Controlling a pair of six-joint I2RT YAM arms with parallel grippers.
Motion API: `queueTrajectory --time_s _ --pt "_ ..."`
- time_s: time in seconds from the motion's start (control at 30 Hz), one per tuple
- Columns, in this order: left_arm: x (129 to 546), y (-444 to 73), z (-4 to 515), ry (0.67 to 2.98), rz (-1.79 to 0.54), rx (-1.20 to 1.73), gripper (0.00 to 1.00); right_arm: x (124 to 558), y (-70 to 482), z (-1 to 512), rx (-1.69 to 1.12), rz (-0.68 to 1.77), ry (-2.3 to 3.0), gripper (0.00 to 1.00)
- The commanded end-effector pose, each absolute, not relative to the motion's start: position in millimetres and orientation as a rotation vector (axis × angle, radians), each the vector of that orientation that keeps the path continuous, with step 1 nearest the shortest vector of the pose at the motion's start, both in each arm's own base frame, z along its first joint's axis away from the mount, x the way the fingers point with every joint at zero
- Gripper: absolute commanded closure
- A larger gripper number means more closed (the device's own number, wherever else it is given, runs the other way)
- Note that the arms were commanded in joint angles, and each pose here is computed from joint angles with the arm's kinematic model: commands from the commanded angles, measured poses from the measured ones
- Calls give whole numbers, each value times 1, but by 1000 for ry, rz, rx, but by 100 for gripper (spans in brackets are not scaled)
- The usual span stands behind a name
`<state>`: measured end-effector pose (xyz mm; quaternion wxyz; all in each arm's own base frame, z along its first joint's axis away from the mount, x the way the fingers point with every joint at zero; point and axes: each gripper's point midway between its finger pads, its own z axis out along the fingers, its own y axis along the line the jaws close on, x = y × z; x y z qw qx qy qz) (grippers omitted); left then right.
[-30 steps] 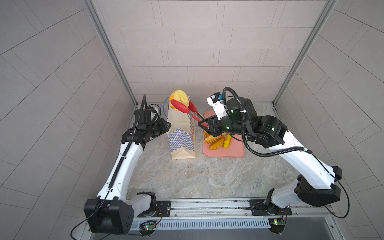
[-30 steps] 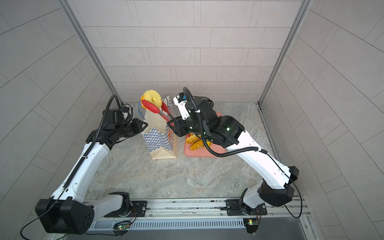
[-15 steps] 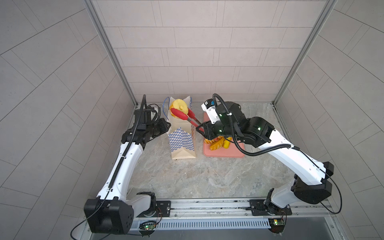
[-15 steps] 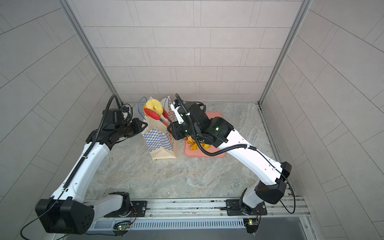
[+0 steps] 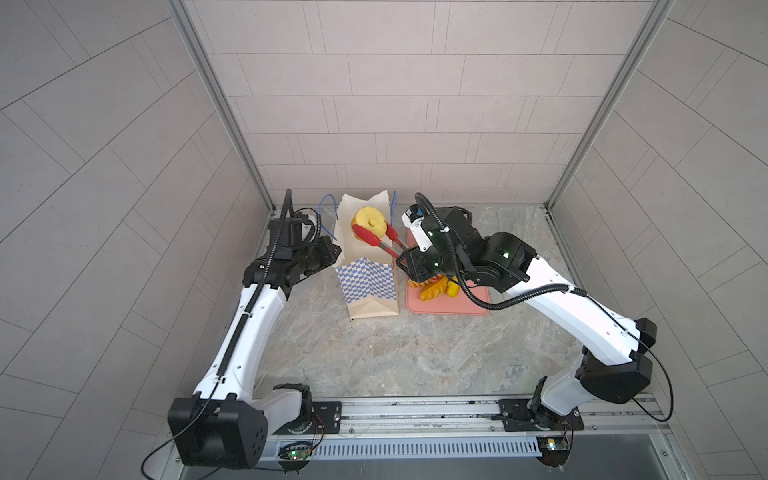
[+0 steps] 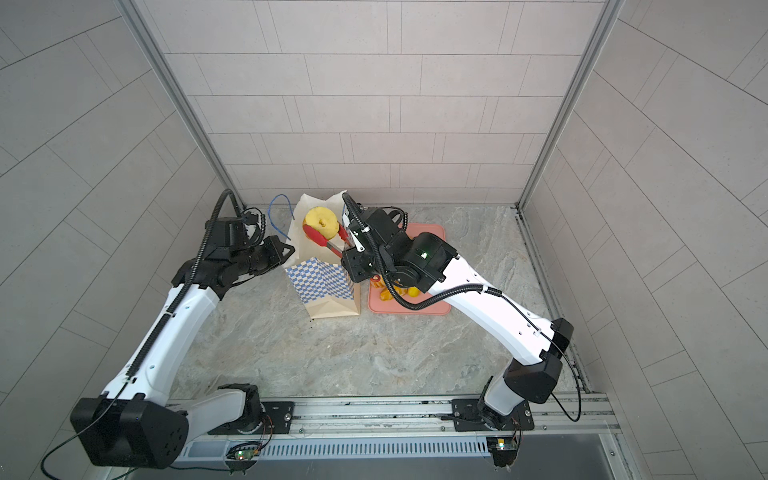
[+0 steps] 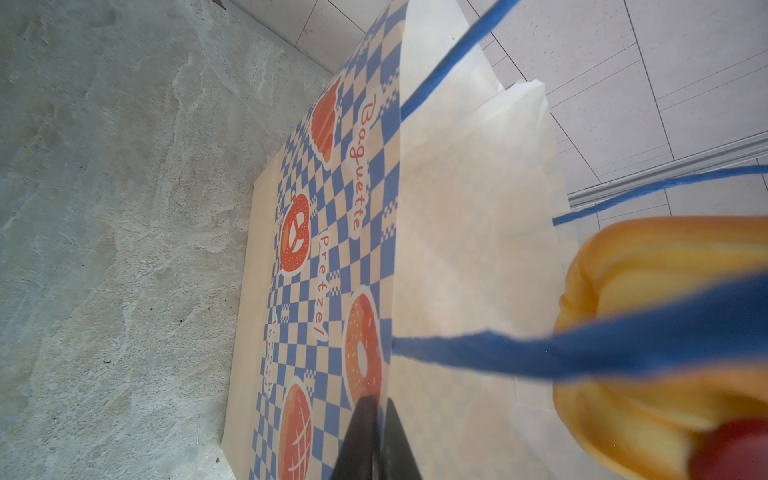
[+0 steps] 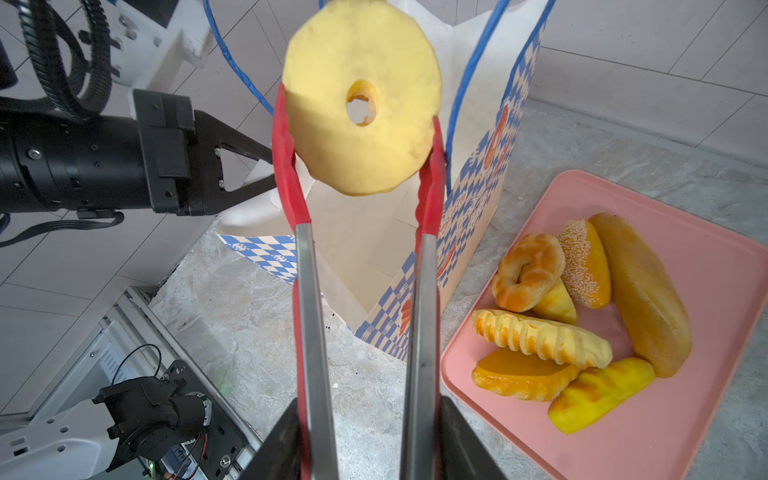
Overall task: Place the fake bread into the paper bag
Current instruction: 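Lower the ring into the open bag and open the tongs, then withdraw the empty tongs from the bag back toward the tray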
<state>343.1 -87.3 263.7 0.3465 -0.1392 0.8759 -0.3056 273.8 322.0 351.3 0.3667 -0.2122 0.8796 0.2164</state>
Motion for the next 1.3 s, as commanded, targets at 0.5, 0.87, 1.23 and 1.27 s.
queueTrajectory --time_s 0.5,0.87,1.23,1.27 --pt "342 -90 269 2252 -799 -334 92 275 325 382 -523 601 2174 41" --pt "342 -90 270 2251 -801 -332 93 277 329 388 -519 620 2158 40" --pt "342 -85 275 2249 -753 -327 92 273 326 427 -504 686 2067 45" --pt "342 -85 275 2249 -751 -323 92 272 325 432 -501 691 2055 46"
